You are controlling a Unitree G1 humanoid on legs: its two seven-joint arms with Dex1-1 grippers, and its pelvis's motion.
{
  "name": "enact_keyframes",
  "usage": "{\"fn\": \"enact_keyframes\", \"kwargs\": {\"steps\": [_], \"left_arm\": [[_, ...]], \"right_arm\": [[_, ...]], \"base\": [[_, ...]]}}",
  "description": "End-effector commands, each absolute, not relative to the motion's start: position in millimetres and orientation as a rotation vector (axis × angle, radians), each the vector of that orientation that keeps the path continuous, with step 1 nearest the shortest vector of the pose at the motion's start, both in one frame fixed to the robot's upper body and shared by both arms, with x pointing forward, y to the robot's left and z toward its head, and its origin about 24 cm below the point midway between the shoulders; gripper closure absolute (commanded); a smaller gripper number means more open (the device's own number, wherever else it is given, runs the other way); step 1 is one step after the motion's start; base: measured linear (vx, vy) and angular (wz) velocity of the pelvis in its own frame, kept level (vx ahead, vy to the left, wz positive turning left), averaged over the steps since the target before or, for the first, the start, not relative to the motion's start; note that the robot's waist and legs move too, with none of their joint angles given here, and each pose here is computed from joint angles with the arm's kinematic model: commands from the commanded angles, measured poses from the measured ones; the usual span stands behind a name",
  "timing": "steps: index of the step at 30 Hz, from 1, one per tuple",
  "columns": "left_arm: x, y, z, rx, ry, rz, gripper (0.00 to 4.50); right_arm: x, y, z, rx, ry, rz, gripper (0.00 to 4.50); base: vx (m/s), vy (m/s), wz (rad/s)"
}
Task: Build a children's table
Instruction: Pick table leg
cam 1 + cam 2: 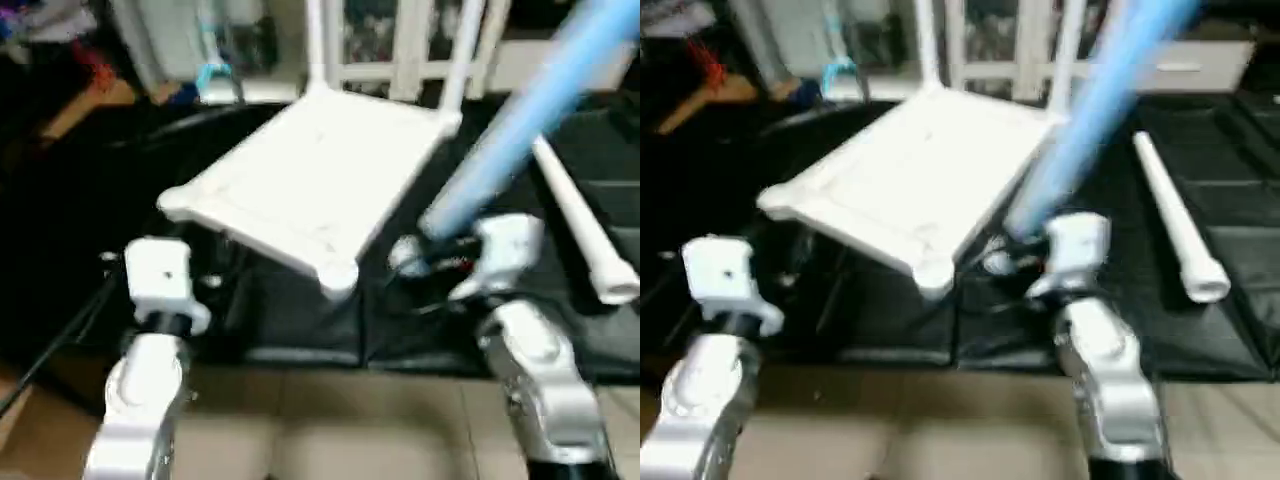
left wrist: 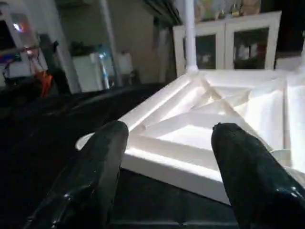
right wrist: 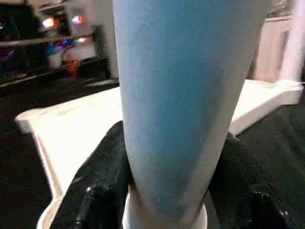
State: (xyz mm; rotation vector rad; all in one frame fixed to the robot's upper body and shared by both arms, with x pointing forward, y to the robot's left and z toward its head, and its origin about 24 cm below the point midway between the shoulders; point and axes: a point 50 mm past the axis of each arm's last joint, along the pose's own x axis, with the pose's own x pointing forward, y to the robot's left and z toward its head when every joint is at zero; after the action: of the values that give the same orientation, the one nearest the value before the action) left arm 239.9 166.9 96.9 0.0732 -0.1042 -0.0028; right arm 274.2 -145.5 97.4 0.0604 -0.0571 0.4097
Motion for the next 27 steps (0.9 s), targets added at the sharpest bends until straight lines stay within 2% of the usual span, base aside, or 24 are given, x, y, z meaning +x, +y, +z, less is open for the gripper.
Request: {"fn": "enact_keyframes", "kwargs": {"steps": [1, 8, 19, 23, 27], "left_arm": [[241, 164, 99, 0.078, -0.118, -0.013, 1.29], [240, 161, 93, 0.079, -0.097, -0.039, 1.29], [238, 156, 87, 0.049, -0.072, -0.091, 1.29], [228, 153, 73, 0.023, 0.025, -0.275, 1.29], [221, 163, 63, 0.102, 0.107, -0.376, 1.29]], "right_arm": [[274.7, -148.5, 102, 0.043, -0.065, 0.442, 2.64], [277.5, -148.1, 105, 0.029, -0.075, 0.465, 2.64], [278.5, -149.0, 105, 0.018, -0.070, 0.486, 2.64], [280.3, -149.9, 107, 0.011, -0.072, 0.486, 2.64], [281.8, -150.9, 108, -0.002, -0.069, 0.502, 2.64]], "base": [[0.161, 0.018, -0.01], [0.156, -0.052, 0.06], [0.165, 0.056, 0.04], [0.143, -0.074, -0.05], [0.077, -0.003, -0.07]]}}
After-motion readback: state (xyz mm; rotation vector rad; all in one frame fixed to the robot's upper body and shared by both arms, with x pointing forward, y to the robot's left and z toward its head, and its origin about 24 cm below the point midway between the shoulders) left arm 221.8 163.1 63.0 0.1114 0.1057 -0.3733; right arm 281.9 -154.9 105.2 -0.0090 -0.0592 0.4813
